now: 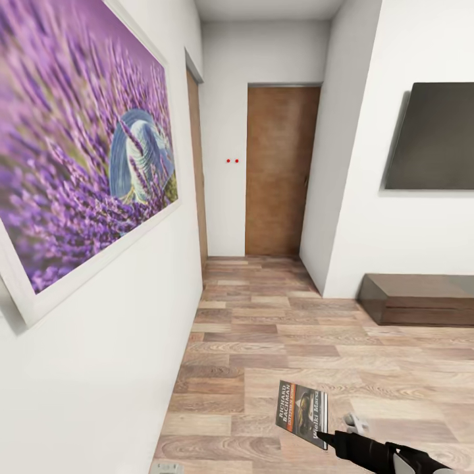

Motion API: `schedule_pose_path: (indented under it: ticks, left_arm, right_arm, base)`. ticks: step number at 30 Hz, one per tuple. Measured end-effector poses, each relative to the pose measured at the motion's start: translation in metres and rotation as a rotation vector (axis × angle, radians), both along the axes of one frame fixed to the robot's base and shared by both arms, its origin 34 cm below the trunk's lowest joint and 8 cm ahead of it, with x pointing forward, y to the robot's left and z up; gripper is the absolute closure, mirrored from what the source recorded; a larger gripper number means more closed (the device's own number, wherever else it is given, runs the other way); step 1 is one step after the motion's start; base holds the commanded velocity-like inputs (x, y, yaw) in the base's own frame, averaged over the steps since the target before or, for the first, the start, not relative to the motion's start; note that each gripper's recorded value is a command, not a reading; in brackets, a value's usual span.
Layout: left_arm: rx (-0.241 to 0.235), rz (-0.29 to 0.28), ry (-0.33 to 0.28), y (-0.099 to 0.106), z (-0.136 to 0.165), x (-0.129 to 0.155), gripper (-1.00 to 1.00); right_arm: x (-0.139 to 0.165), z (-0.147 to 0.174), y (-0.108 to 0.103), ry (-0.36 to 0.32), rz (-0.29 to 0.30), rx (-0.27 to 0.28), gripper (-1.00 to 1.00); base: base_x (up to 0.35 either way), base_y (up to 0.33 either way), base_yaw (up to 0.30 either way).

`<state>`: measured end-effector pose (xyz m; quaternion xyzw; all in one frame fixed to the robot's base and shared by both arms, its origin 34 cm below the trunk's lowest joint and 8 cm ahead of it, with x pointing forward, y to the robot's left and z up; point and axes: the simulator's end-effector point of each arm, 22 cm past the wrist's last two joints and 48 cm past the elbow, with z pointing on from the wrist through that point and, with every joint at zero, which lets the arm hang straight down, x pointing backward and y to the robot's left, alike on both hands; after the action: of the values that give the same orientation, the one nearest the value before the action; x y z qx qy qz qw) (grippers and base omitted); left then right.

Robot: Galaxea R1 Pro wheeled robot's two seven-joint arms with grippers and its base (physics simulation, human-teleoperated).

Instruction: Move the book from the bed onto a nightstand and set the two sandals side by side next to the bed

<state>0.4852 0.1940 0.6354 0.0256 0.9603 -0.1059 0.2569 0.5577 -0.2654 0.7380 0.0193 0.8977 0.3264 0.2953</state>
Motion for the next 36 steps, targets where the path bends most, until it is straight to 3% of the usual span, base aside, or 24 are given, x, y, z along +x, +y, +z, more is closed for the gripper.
schedule_pose_path:
  ticks: [26,36]
  left_arm:
    - [0.000,-0.001,0.000,0.0000,0.0000,0.0000,-1.00]
    - [0.000,-0.001,0.000,-0.0002,0.0000,0.0000,-1.00]
  right_arm:
    - [-0.0002,0.0008,0.0011,-0.001,0.003,0.005,1.00]
    - [-0.0002,0.0008,0.0010,-0.001,0.003,0.005,1.00]
  base:
    - [0.325,0.000,-0.046]
    - [0.325,0.000,-0.153]
